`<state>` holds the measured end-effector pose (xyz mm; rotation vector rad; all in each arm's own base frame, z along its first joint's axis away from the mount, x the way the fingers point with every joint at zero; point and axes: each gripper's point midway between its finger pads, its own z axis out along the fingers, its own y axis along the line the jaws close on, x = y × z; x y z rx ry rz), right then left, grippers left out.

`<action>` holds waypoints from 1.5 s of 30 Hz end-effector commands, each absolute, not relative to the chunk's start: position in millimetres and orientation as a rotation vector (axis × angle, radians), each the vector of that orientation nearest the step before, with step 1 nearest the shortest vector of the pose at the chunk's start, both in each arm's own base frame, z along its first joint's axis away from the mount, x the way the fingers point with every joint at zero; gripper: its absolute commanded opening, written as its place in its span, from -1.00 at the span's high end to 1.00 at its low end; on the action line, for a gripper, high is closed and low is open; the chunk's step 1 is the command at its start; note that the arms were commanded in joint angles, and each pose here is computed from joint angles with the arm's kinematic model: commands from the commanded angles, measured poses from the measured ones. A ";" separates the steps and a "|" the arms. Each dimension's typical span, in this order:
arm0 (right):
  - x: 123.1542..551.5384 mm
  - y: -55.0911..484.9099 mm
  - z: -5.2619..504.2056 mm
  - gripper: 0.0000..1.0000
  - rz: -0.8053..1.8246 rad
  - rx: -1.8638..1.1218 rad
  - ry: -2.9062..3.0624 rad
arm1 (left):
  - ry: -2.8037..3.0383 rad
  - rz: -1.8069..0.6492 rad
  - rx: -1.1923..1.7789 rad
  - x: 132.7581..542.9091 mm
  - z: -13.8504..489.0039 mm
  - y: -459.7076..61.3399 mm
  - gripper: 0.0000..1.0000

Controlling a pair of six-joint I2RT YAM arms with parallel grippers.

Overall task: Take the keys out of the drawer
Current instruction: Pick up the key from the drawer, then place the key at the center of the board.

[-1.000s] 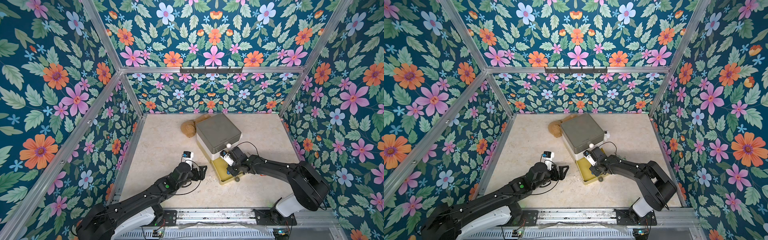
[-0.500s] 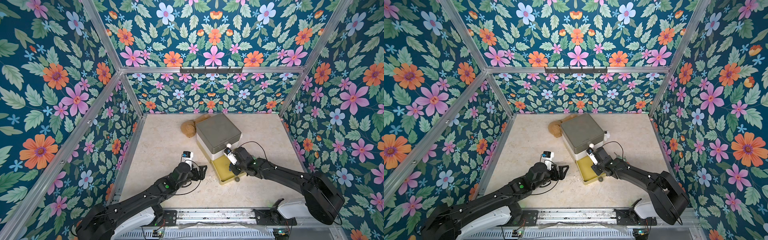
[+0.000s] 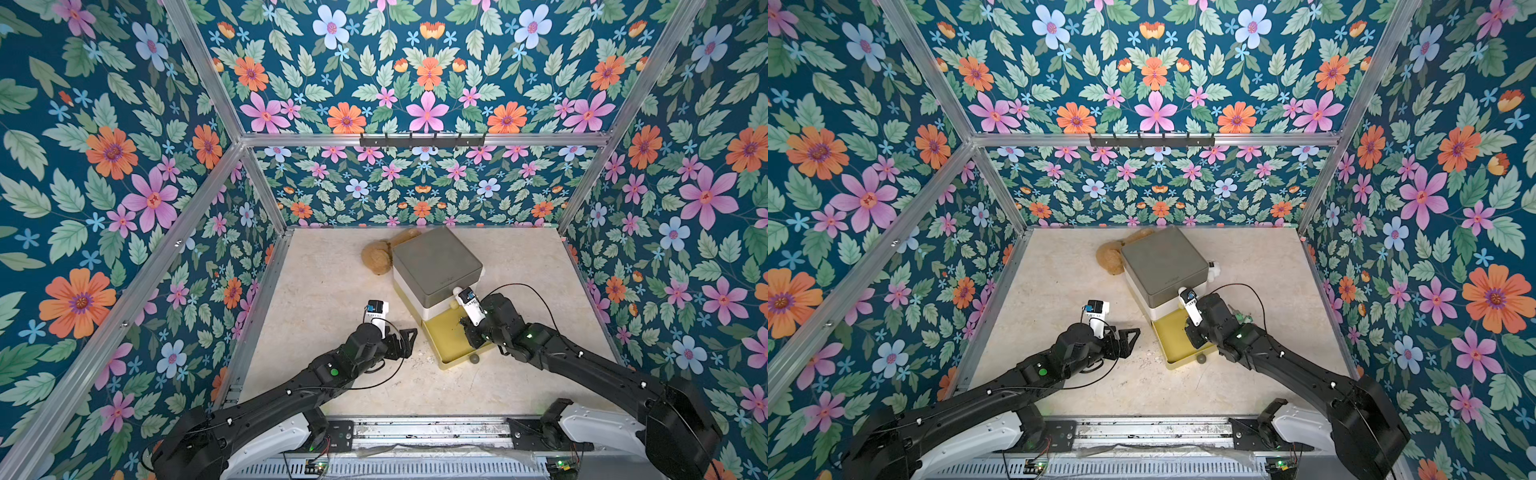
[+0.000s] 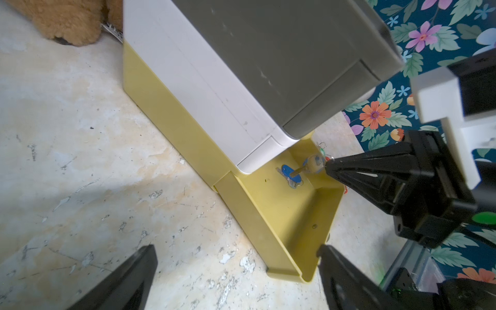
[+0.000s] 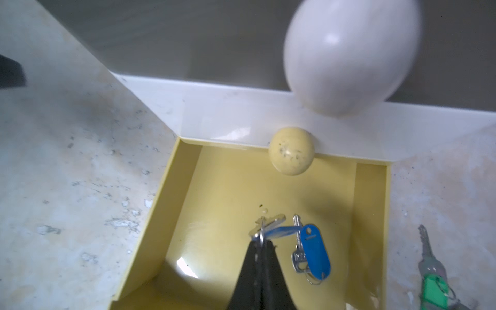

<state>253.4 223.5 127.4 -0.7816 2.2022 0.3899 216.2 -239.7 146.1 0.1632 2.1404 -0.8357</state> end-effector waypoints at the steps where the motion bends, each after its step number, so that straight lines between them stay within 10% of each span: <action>1: 252.2 231.7 150.1 1.00 0.499 -0.707 2.150 | 2.102 -0.871 0.162 217.3 158.7 -244.0 -0.99; 30: 246.4 185.7 231.0 1.00 0.684 -0.080 2.041 | 2.044 -0.976 0.150 215.2 183.2 -254.0 -0.99; 45: 264.1 74.7 175.2 1.00 0.583 0.658 2.273 | 2.078 -0.991 0.191 215.8 174.9 -271.3 -0.99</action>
